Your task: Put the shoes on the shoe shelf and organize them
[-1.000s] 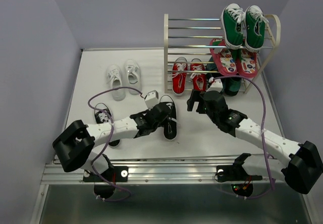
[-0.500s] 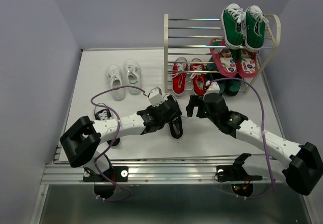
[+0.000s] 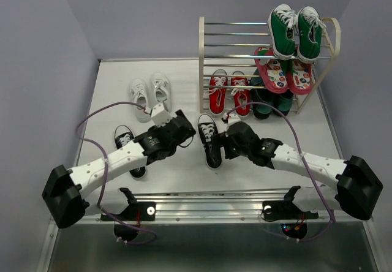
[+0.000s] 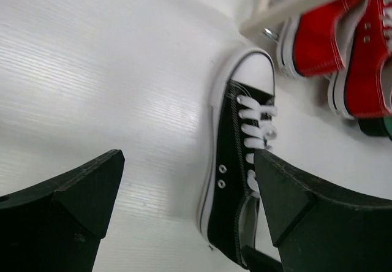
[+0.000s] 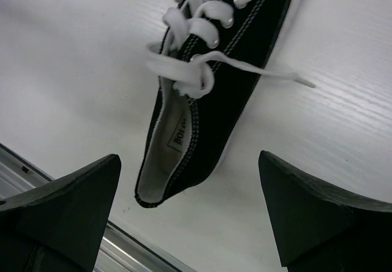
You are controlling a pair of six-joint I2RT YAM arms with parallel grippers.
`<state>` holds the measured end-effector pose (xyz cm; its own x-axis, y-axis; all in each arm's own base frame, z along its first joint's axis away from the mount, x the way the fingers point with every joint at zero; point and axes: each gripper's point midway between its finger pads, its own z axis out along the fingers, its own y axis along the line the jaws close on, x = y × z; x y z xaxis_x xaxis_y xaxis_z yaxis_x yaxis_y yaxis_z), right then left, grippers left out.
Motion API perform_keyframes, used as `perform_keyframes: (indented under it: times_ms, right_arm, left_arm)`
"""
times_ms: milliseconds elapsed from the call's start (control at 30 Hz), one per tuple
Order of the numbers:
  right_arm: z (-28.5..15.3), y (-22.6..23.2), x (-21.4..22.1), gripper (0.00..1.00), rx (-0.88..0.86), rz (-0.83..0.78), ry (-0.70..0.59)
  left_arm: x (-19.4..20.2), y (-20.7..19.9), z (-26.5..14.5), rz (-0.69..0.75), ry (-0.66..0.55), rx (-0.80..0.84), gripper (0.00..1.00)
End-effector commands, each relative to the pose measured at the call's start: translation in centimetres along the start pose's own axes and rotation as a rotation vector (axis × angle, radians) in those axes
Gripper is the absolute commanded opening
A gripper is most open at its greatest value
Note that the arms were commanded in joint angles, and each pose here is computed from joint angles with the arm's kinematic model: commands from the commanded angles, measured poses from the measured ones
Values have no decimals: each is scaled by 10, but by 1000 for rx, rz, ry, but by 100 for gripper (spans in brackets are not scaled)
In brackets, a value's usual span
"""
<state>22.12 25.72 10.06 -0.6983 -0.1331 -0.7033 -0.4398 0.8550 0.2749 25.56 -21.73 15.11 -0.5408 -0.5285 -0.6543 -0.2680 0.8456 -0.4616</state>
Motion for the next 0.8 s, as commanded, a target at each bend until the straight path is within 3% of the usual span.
perform_keyframes:
  times_ms: [0,233,433,600,733,767]
  right_arm:
    - [3,26,-21,100,-4,12,-67]
    - [12,34,-16,100,34,16,-52]
    - [20,26,-8,98,103,27,-24]
    - [30,26,2,89,127,26,11]
    - [32,21,5,74,161,40,20]
    - [32,19,5,74,171,41,20]
  left_arm:
    - [-41,72,-8,-34,-102,-172,99]
    - [-66,115,-26,-134,-187,-194,99]
    - [-63,124,-23,-117,-171,-240,99]
    - [-65,121,-22,-117,-175,-230,99]
    - [-67,118,-22,-116,-179,-217,99]
    - [-67,119,-22,-115,-180,-218,99]
